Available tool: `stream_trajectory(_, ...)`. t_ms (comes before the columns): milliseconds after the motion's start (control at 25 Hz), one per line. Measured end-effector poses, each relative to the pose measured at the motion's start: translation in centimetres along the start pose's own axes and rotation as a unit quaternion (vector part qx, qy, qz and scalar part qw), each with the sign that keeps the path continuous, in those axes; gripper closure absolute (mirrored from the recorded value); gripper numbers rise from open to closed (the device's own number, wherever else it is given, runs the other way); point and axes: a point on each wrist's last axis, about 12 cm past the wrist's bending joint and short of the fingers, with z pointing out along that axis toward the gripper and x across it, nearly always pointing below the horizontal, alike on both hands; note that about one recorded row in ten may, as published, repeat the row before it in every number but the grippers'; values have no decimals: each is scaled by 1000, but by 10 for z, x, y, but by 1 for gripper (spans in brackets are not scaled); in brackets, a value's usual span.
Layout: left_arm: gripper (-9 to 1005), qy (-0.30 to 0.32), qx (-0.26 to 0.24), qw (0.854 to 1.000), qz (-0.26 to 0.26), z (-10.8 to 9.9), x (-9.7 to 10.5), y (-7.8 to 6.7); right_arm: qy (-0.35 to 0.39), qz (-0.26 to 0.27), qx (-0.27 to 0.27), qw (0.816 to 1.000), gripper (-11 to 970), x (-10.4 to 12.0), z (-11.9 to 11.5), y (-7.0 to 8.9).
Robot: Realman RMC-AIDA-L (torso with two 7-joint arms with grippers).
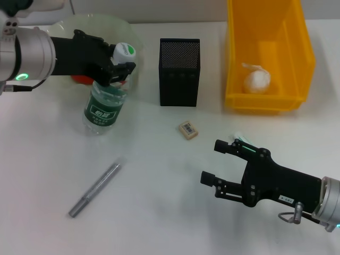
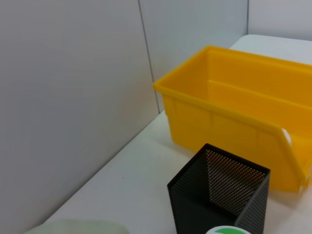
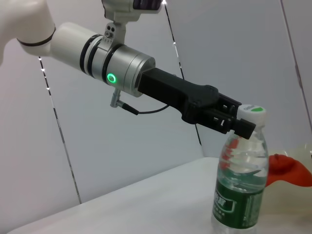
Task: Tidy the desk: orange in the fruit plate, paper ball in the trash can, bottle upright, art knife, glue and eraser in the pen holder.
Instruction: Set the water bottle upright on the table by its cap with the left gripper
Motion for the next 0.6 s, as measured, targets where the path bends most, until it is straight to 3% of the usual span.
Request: stream_trajectory(600, 557, -61, 9, 997, -44, -11, 16, 10, 1, 5, -1, 1000, 141, 2, 0, 2)
